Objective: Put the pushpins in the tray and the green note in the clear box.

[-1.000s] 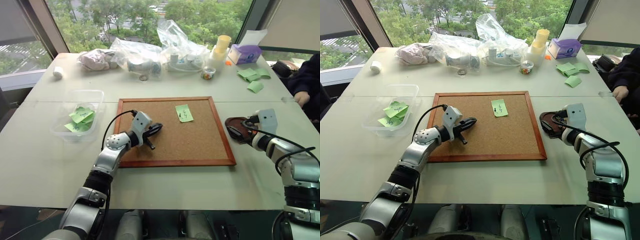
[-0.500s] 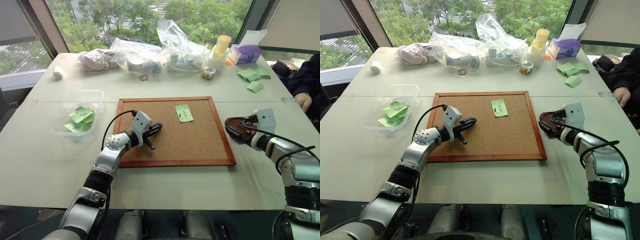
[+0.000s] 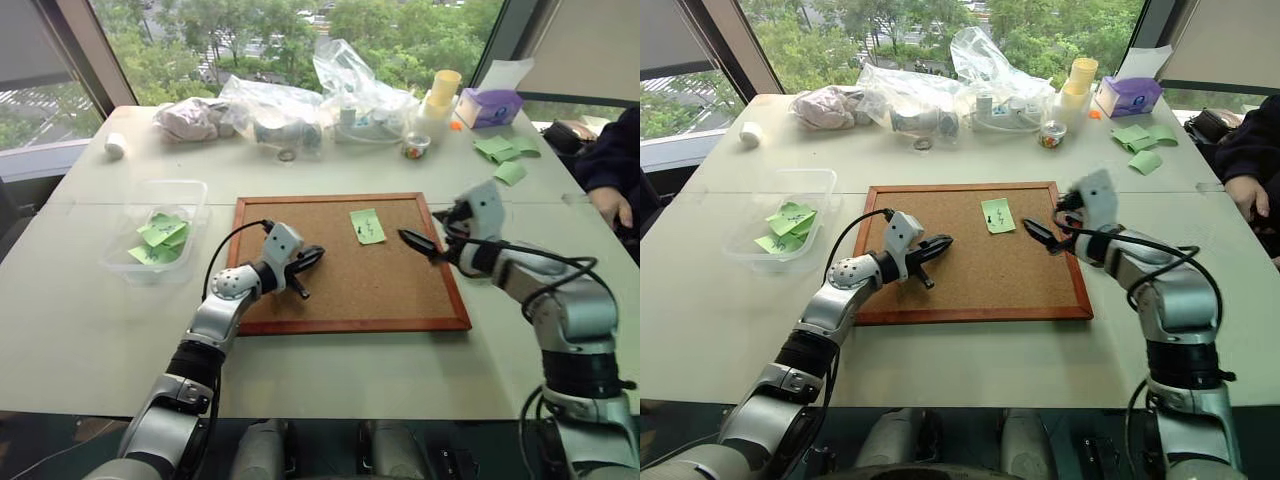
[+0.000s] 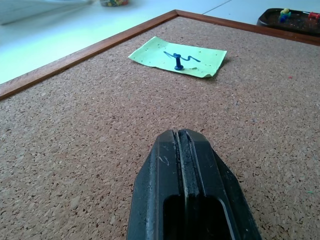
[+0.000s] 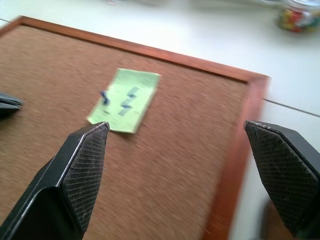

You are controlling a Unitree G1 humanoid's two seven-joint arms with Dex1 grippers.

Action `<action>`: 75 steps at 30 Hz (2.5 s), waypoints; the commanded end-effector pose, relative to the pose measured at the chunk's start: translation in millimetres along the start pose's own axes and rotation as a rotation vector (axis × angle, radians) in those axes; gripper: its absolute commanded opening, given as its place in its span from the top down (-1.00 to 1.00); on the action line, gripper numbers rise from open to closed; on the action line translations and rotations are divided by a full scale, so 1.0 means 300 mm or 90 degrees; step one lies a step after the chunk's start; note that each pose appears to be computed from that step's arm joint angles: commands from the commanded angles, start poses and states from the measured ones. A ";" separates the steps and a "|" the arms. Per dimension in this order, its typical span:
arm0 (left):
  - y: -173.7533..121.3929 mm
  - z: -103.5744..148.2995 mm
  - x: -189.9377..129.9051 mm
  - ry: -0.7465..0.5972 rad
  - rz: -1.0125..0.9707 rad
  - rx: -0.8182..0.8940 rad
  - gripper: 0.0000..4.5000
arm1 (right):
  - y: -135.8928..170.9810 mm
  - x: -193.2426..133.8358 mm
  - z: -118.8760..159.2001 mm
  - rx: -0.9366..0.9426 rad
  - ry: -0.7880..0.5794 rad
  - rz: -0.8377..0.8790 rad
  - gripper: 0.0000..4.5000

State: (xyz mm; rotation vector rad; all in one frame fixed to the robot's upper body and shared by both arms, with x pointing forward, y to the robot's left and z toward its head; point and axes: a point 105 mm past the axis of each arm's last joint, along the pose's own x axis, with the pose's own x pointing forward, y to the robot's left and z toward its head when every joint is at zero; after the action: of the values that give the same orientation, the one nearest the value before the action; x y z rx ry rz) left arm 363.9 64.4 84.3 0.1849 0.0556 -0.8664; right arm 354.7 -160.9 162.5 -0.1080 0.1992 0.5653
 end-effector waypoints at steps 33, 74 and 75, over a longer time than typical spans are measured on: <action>0.026 -0.095 -0.072 0.067 0.052 -0.033 1.00 | 0.079 0.230 -0.003 -0.082 -0.027 0.038 0.98; -0.005 0.278 0.046 -0.118 -0.150 -0.490 -0.99 | 0.284 0.012 0.064 -0.279 -0.039 0.197 1.00; -0.006 0.284 0.041 -0.122 -0.154 -0.490 -0.99 | 0.272 0.016 0.067 -0.270 -0.039 0.184 1.00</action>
State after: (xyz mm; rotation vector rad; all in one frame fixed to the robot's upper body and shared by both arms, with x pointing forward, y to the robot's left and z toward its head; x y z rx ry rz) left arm 371.2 38.8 149.7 -0.6170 0.2852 -1.0003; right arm 316.9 -86.5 159.1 -0.4707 0.1039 0.9216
